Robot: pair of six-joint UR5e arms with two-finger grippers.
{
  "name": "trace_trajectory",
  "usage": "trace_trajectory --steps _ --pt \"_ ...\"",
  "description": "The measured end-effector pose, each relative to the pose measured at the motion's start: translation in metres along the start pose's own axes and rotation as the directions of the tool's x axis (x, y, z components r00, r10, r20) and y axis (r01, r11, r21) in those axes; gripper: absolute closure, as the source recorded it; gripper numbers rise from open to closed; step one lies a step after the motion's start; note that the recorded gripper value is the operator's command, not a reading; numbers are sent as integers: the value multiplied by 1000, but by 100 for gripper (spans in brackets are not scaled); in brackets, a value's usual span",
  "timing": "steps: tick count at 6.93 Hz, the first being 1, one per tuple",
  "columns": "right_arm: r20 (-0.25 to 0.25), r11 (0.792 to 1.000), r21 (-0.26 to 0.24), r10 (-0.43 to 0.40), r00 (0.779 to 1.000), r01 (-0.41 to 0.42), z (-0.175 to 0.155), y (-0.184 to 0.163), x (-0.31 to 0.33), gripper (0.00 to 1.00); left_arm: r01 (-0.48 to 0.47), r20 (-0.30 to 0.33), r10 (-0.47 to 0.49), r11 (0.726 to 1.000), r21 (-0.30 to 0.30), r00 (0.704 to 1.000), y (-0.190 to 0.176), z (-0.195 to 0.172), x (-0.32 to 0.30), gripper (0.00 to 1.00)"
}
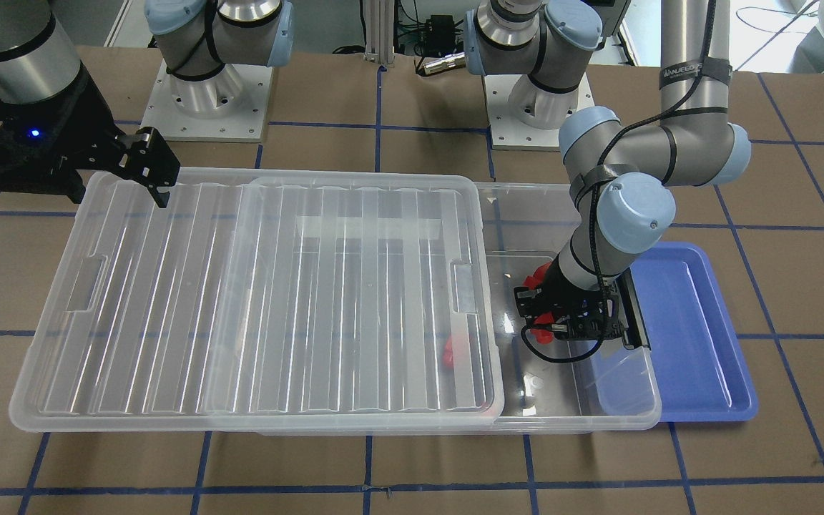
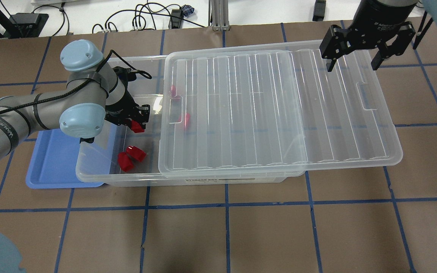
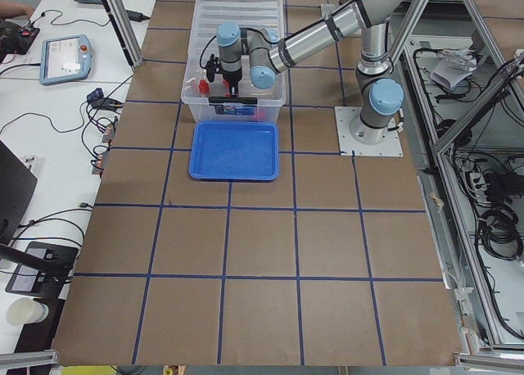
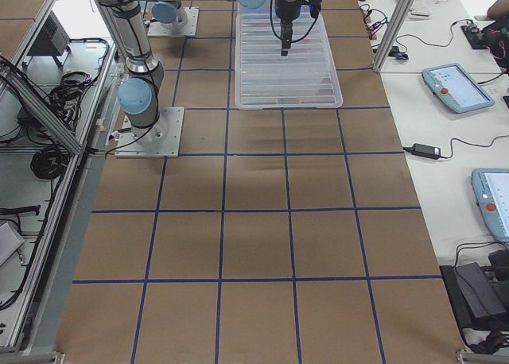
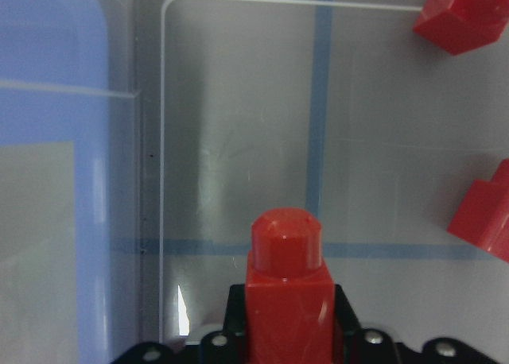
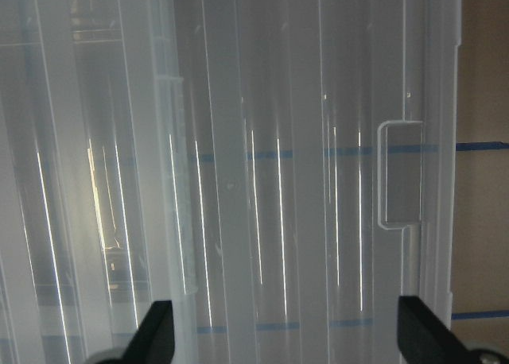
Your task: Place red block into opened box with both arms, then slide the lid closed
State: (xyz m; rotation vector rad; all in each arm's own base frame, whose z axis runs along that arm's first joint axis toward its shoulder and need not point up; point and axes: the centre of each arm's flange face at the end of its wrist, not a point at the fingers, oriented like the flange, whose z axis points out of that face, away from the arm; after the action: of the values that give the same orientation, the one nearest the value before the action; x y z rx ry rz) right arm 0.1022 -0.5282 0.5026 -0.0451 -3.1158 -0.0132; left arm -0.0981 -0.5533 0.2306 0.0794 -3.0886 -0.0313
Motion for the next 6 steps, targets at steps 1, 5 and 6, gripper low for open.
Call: trace_trajectory --steps 1,5,6 --pt "-5 1000 -3 1 1000 -1 0 0 1 0 2 1 -2 1000 -9 1000 1 5 0 0" --pt "-41 1000 -7 23 999 -24 0 -5 26 0 -16 6 16 998 55 1000 -20 -90 14 0" --pt "-46 998 -15 65 997 -66 3 -11 57 0 -22 8 22 998 54 1000 -18 -143 19 0"
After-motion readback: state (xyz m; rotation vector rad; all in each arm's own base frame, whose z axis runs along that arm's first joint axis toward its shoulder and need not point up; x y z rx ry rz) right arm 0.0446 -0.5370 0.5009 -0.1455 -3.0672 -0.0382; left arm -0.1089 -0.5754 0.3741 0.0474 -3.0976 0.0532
